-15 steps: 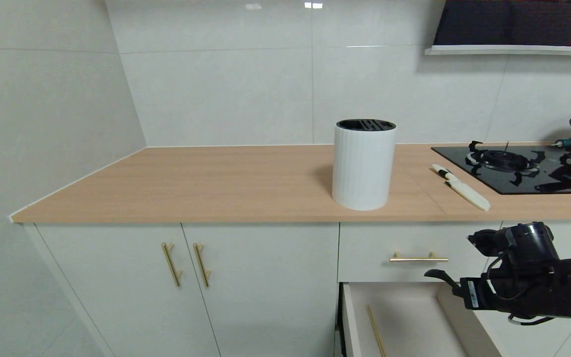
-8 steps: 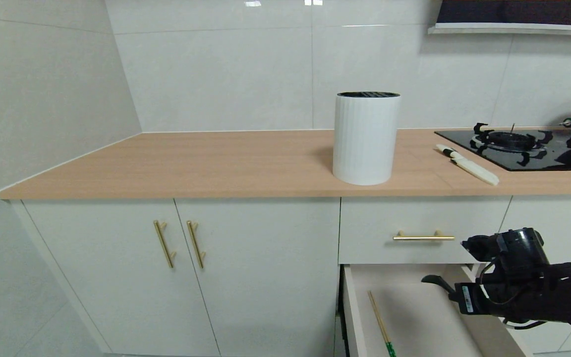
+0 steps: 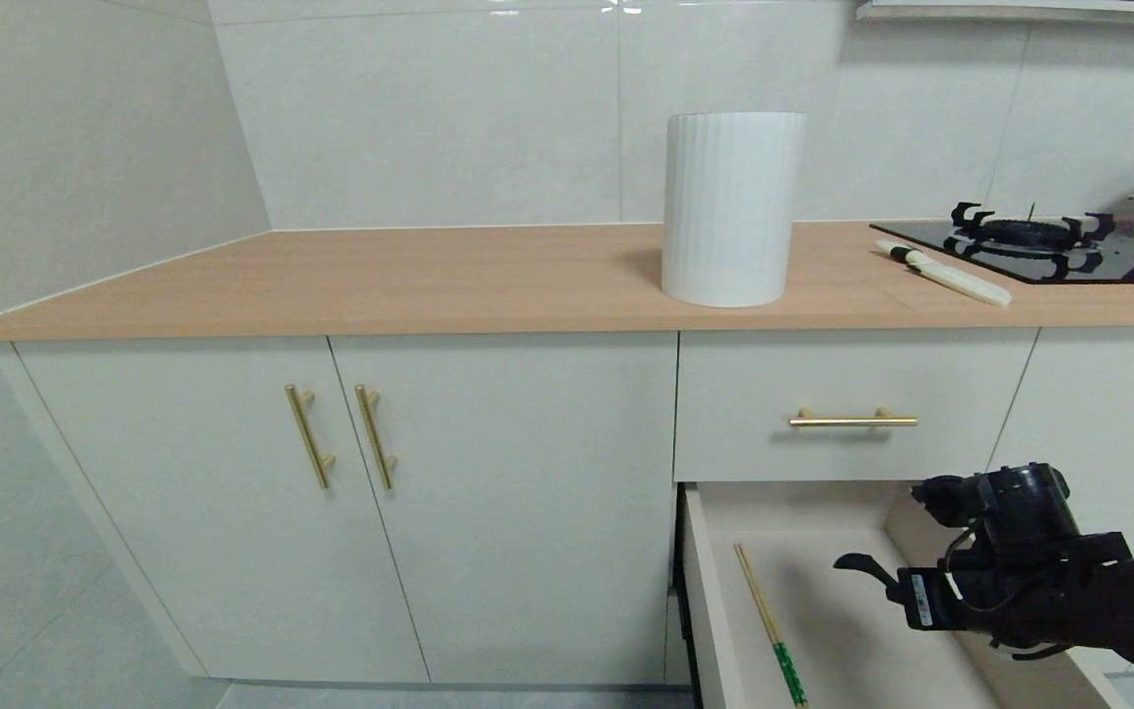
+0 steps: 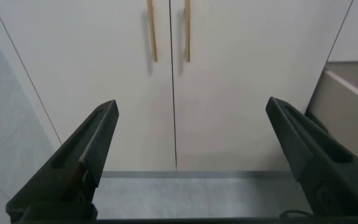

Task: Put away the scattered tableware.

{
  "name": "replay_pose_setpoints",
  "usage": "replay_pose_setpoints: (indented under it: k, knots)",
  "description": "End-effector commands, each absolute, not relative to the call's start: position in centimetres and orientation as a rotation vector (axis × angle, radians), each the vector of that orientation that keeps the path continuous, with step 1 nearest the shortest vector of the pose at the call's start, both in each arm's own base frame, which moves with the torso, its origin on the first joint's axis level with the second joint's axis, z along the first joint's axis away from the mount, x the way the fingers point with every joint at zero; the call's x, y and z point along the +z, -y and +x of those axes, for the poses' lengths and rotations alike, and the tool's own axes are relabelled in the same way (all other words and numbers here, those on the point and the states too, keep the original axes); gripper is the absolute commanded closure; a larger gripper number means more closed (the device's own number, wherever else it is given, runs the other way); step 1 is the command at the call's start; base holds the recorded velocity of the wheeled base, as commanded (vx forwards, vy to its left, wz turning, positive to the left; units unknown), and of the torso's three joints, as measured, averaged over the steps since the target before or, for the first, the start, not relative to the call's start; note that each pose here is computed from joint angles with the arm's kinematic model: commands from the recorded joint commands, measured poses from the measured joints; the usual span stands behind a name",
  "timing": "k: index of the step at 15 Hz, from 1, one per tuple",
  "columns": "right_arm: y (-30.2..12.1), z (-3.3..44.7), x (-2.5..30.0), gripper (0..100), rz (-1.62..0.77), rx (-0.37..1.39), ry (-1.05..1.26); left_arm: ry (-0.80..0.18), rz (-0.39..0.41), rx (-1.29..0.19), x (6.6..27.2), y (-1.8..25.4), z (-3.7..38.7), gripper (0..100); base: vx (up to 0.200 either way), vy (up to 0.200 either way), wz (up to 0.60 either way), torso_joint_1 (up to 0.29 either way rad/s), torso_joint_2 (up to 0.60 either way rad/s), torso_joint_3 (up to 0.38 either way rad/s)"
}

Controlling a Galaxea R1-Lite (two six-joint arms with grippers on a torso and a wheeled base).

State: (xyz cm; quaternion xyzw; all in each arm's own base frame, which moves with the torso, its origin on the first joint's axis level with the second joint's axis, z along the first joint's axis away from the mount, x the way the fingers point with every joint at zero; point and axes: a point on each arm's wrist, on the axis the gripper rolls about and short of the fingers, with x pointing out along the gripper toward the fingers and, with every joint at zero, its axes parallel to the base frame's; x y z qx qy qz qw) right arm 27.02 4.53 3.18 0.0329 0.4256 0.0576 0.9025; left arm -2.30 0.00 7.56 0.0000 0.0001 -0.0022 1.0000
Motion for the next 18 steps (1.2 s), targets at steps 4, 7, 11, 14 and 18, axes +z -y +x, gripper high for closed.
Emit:
replay_pose_setpoints:
  k: [4,7,11,14,18]
  knots:
    - [-4.5,27.1,2.6,100,0.043,0.131,-0.899,-0.002,0.0,-0.005,7.6,0.0,-2.3,0,0.0,0.0,0.0,-0.01,0.06,0.041]
    - [-4.6,27.5,1.2,100,0.028,0.133,-0.926,-0.002,0.0,-0.005,7.6,0.0,-2.3,0,0.0,0.0,0.0,0.0,0.0,0.0]
    - [-4.8,29.1,-3.6,100,-0.034,0.057,-0.894,-0.002,0.0,-0.005,7.6,0.0,-2.3,0,0.0,0.0,0.0,0.0,0.0,0.0]
    - [-4.8,29.4,-5.1,100,-0.036,0.058,-0.897,-0.002,0.0,-0.005,7.6,0.0,-2.3,0,0.0,0.0,0.0,0.0,0.0,0.0]
    - [-5.4,29.2,-6.4,100,-0.048,0.078,-0.935,-0.002,0.0,-0.005,7.6,0.0,-2.3,0,0.0,0.0,0.0,0.0,0.0,0.0]
